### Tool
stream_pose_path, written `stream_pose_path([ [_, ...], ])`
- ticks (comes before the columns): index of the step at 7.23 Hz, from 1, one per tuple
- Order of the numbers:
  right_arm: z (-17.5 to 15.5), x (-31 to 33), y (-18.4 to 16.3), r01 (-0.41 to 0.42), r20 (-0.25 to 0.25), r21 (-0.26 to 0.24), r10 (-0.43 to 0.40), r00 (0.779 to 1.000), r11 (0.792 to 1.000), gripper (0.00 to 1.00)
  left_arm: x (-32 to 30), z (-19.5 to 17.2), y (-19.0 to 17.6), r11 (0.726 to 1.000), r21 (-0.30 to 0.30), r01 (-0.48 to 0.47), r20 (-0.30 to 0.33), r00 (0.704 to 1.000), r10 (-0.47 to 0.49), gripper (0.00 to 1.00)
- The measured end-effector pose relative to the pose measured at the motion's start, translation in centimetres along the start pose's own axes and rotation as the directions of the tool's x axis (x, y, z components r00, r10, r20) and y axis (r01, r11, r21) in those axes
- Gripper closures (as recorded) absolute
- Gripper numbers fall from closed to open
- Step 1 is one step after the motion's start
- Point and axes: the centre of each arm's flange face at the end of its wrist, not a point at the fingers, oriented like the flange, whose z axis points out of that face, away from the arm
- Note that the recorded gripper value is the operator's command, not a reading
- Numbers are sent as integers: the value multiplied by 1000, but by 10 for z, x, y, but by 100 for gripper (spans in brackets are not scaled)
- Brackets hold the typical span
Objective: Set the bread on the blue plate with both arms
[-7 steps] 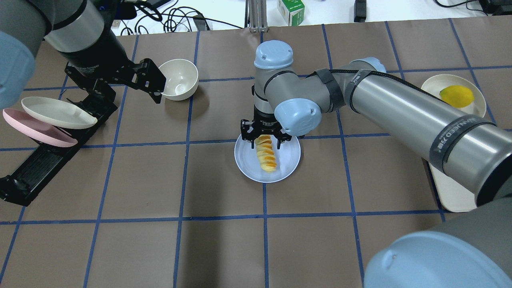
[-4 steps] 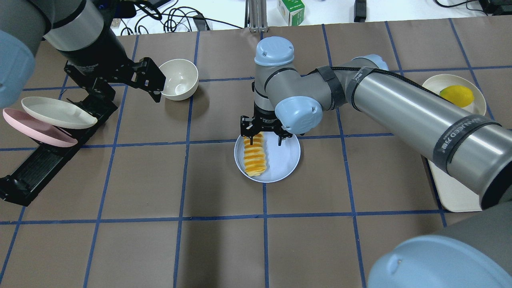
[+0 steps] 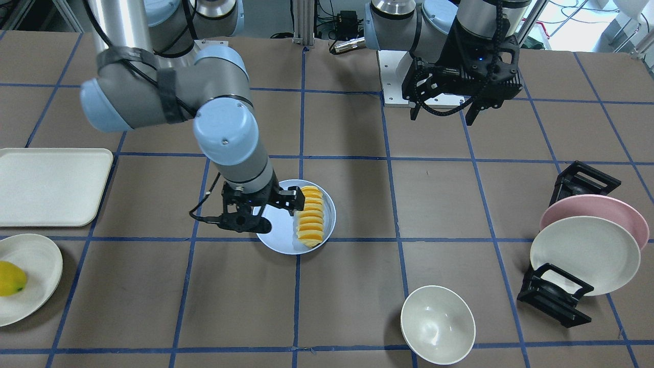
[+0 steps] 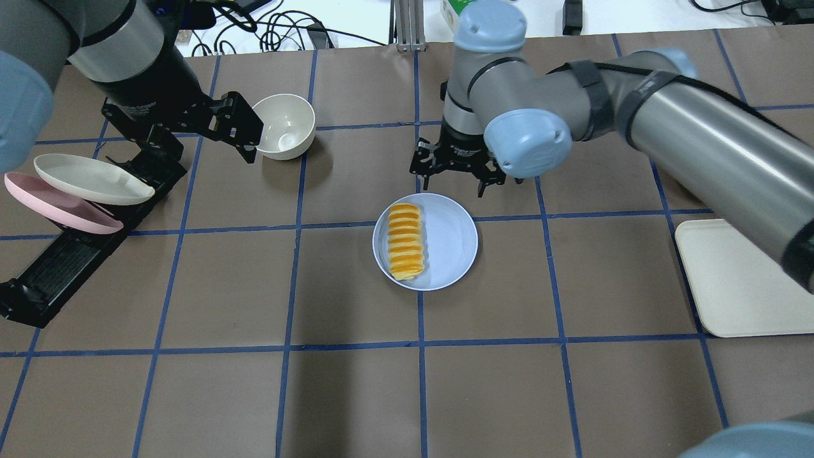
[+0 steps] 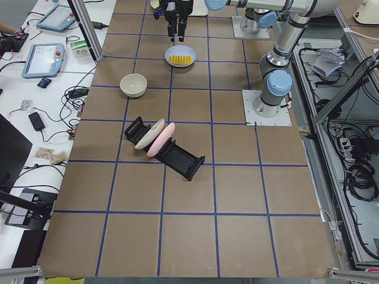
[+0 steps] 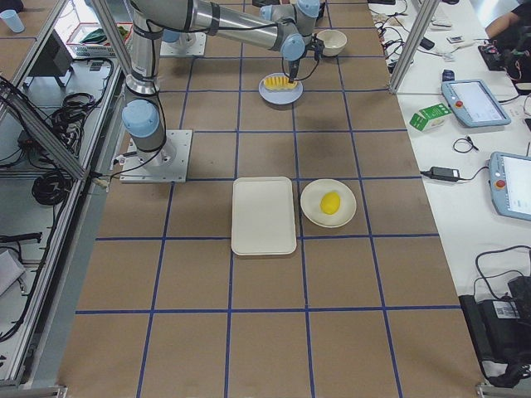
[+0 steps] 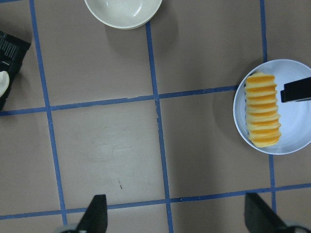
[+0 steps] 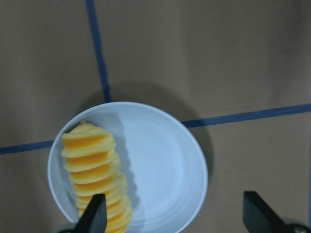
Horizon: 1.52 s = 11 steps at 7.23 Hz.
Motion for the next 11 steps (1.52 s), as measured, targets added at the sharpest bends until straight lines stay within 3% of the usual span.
stream_pose_path([
  [2, -69, 71, -3, -10, -38, 37, 11, 999, 999, 0, 0, 0, 0, 1000, 0, 1, 0, 1000, -1, 0],
  [5, -147, 114, 37, 33, -40, 84, -29, 999, 996, 0, 0, 0, 0, 1000, 1, 2, 1, 1000, -2, 0],
  [8, -156, 118, 57, 55, -51, 62, -52, 997, 997, 0, 0, -2, 0, 1000, 5, -3, 2, 1000, 3, 0],
  [11, -161, 119, 62, 58, -58, 71, -54, 997, 996, 0, 0, -1, -2, 1000, 7, -1, 3, 1000, 1, 0],
])
